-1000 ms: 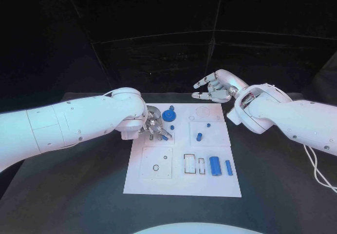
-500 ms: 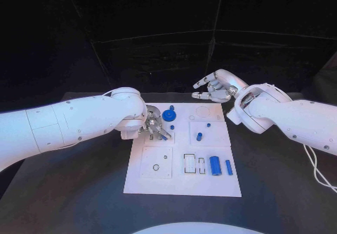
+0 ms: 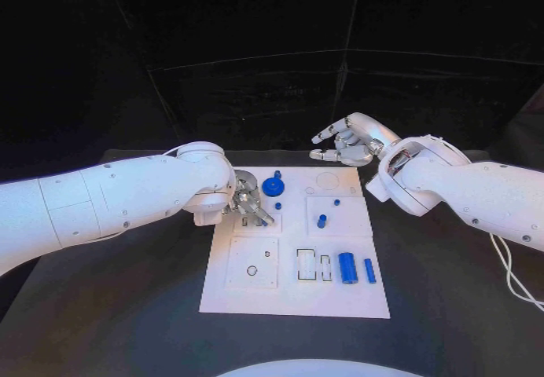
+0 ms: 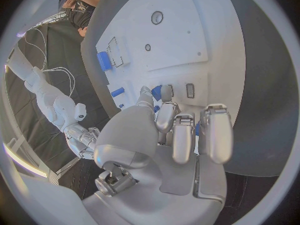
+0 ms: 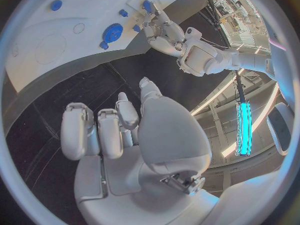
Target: Assemble the parts on the task board
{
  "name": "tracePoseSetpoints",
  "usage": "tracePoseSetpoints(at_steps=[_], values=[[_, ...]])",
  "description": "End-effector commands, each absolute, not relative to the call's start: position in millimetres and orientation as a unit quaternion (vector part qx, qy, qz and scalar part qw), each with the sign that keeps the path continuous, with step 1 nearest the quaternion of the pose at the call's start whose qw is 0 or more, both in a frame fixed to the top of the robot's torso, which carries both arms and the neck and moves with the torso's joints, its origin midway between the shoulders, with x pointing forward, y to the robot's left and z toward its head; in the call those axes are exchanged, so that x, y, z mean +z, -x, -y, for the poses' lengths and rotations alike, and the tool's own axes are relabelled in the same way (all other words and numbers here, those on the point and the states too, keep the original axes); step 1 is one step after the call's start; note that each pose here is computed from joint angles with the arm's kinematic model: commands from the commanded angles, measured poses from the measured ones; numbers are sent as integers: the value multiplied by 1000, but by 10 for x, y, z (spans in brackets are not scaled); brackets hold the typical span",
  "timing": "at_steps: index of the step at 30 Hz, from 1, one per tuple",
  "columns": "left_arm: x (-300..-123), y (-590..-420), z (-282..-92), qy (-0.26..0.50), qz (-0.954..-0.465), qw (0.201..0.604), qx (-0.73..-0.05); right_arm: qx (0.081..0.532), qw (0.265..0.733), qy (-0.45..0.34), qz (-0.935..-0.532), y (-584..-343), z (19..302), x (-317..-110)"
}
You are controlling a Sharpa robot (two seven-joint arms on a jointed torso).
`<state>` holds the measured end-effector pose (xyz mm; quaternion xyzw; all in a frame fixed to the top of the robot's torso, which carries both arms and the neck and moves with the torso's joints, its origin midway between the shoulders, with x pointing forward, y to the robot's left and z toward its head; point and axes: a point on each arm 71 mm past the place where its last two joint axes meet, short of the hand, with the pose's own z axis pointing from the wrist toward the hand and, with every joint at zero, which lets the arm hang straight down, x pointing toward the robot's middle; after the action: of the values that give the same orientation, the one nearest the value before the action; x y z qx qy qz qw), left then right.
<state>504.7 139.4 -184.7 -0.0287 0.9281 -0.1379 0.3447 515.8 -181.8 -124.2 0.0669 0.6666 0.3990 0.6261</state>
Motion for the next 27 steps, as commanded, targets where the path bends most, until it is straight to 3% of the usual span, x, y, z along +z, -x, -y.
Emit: tracePoseSetpoints(at_steps=[1,27], values=[[-1835,-5043,-1386,30,-926,347,-145,402,626,-62,-666,-5160,1808,-1227],[-1821,-5056,-1413,39,-920,358,-153,401,626,-62,-666,-5167,1810,-1231]])
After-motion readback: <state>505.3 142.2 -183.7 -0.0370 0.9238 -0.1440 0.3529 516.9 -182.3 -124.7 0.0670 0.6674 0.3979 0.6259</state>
